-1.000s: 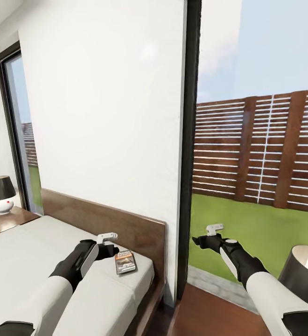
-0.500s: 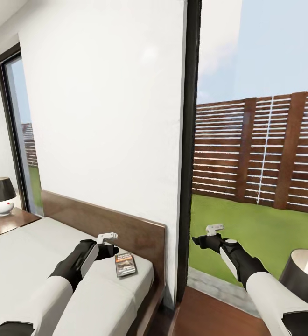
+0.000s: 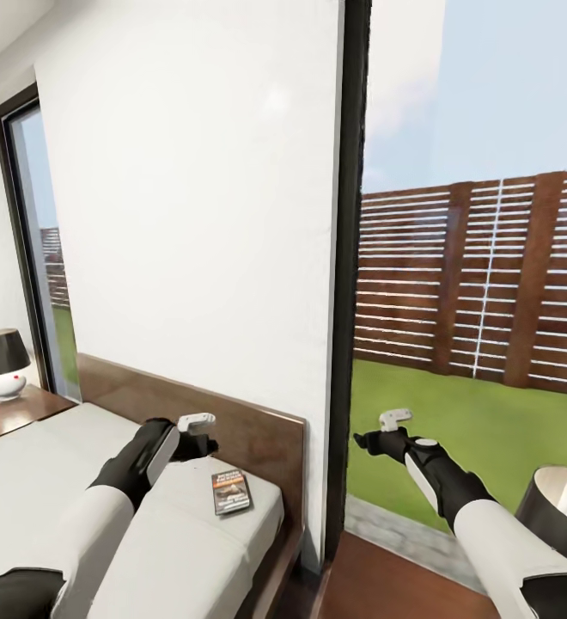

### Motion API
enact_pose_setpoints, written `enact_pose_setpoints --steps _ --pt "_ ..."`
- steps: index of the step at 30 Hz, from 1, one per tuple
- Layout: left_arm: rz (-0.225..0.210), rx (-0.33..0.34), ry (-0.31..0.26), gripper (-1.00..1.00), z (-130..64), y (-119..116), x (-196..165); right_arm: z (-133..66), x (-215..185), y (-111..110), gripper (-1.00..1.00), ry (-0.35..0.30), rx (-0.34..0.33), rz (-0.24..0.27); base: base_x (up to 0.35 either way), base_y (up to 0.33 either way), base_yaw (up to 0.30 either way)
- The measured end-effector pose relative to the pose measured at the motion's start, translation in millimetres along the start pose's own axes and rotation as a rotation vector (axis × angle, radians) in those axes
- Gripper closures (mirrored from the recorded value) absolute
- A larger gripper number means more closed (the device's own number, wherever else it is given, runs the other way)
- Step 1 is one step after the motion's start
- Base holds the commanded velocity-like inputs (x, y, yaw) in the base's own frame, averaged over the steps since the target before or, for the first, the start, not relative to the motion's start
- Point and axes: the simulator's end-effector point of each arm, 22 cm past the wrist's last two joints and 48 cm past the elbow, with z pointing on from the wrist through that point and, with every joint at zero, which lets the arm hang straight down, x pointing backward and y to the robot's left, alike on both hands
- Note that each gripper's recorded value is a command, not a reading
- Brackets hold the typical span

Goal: In the bedroom, move the book from the bed onto either nightstand, and place the two sandals side by side next to the bed.

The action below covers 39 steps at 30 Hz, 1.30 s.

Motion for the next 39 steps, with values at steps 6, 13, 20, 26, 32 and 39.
enact_pose_setpoints --steps 6,13,20,26,32,39 --pt "0.021 0.013 0.029 -1.00 -42.4 -15 -63 -6.6 -29 2 -1.00 -0.044 -0.004 -0.012 0.000 0.000 0.000" --pt "0.001 0.016 0.015 -1.00 -90.2 -14 -134 -18.0 -75 8 -1.00 -0.121 -0.015 -0.032 0.000 0.000 0.000" --pt "-0.045 -0.006 -0.022 -1.00 -133.6 10 -197 -29.0 -114 24 -1.00 -0.186 -0.039 -0.074 0.000 0.000 0.000" --pt "-0.074 -0.024 -0.040 -1.00 -157.6 31 -224 -37.5 -133 51 -1.00 -0.210 -0.124 -0.120 0.000 0.000 0.000" --pt "-0.078 -0.015 0.015 -1.00 -152.3 21 -213 -47.5 -142 73 -1.00 -0.233 -0.231 -0.149 0.000 0.000 0.000" --pt "-0.092 -0.019 0.079 -1.00 -145.7 25 -194 -52.5 -153 79 -1.00 -0.258 -0.245 -0.155 0.000 0.000 0.000"
